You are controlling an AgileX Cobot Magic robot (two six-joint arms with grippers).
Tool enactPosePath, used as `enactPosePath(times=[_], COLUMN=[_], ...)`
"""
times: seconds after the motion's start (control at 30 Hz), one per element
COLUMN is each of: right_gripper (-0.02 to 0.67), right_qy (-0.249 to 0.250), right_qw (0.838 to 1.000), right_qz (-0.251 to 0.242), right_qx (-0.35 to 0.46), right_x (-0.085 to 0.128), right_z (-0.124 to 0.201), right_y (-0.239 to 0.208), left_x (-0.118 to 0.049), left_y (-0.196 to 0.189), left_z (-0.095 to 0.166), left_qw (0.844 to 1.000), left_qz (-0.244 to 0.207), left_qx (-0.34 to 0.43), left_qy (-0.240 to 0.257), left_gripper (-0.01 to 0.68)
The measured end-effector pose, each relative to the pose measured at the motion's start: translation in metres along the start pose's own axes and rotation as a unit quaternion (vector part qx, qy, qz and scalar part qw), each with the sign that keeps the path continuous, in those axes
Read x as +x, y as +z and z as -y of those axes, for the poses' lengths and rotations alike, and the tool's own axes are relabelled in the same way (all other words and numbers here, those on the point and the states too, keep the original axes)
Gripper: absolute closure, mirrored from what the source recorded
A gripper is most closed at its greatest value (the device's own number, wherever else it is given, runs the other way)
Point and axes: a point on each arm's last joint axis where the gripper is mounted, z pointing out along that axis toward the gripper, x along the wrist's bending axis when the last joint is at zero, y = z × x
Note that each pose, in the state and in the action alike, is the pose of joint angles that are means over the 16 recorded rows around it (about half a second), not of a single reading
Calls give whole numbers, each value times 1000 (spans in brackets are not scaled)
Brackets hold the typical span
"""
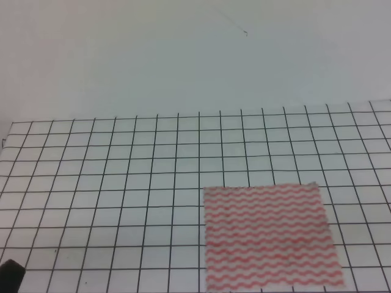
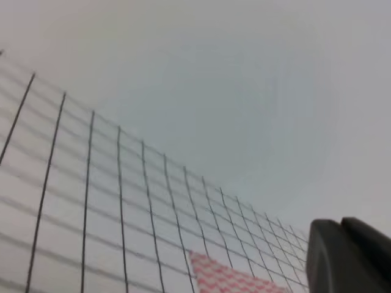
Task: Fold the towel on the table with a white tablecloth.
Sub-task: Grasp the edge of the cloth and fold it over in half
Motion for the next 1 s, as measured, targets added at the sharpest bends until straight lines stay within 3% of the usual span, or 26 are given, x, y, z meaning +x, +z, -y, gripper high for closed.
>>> enactPosePath(times=[0.23, 0.47, 0.63, 1.0], right_gripper=[650, 648, 622, 493], right_qy=[-130, -188, -185, -134], right_qw=[989, 962, 934, 866], right_qz=[5, 8, -12, -44], right_qx=[67, 200, 305, 480], right_x=[18, 19, 16, 5], right_z=[-37, -60, -58, -24], right_y=[19, 64, 96, 133], left_x=[-23, -40, -50, -58], left_y=[6, 30, 55, 106], left_z=[-12, -22, -23, -13], left_qw=[993, 985, 974, 943], left_qz=[13, -2, 1, 45], left_qx=[36, 106, 173, 299], left_qy=[108, 138, 144, 138], left_gripper=[673, 673, 672, 636])
